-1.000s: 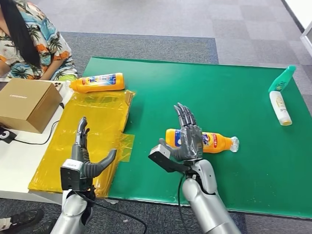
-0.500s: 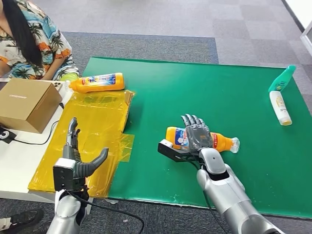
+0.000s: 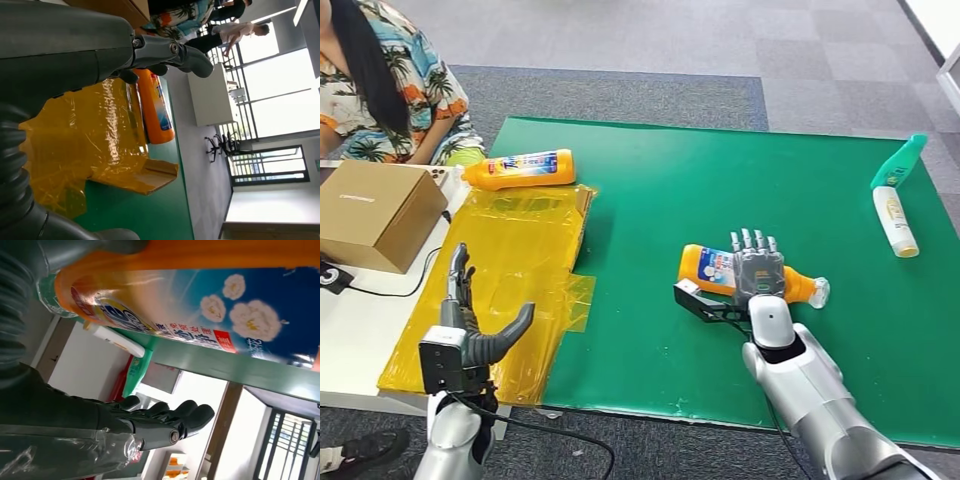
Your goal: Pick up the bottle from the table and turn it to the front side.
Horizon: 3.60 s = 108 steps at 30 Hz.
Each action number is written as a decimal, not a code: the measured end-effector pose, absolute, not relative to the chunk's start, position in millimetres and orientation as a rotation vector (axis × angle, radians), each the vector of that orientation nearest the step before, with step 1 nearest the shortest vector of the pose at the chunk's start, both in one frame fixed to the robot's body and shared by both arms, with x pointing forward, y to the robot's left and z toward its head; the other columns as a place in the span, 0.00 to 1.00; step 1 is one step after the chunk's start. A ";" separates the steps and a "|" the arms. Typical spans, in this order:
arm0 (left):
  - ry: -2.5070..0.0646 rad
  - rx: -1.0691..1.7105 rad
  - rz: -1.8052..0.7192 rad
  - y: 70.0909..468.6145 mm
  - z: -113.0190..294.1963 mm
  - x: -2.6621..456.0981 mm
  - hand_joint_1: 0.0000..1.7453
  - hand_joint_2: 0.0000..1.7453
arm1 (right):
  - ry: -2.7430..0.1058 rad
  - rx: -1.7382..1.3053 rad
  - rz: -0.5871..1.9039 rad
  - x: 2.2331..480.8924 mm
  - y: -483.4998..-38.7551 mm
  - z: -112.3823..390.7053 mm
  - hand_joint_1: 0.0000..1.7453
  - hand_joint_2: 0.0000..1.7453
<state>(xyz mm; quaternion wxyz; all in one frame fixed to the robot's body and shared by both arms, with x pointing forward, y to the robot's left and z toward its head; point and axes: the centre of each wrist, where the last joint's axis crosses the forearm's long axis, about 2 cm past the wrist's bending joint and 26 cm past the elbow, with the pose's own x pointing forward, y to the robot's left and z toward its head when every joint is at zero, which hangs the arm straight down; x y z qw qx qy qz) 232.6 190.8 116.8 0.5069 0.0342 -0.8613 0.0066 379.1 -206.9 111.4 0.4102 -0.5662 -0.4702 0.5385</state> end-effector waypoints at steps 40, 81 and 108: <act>-2.100 0.070 0.063 191.6 118.4 235.3 0.00 1.00 | -1.363 -1.143 1.325 377.6 -217.1 91.7 1.00 1.00; -2.173 -0.421 -0.129 131.4 134.7 251.1 0.00 1.00 | -2.173 -0.483 0.934 305.1 -122.1 88.0 1.00 1.00; -2.139 -0.663 -0.089 133.5 132.5 250.2 1.00 1.00 | -2.263 -0.295 1.023 300.7 -125.6 90.5 1.00 1.00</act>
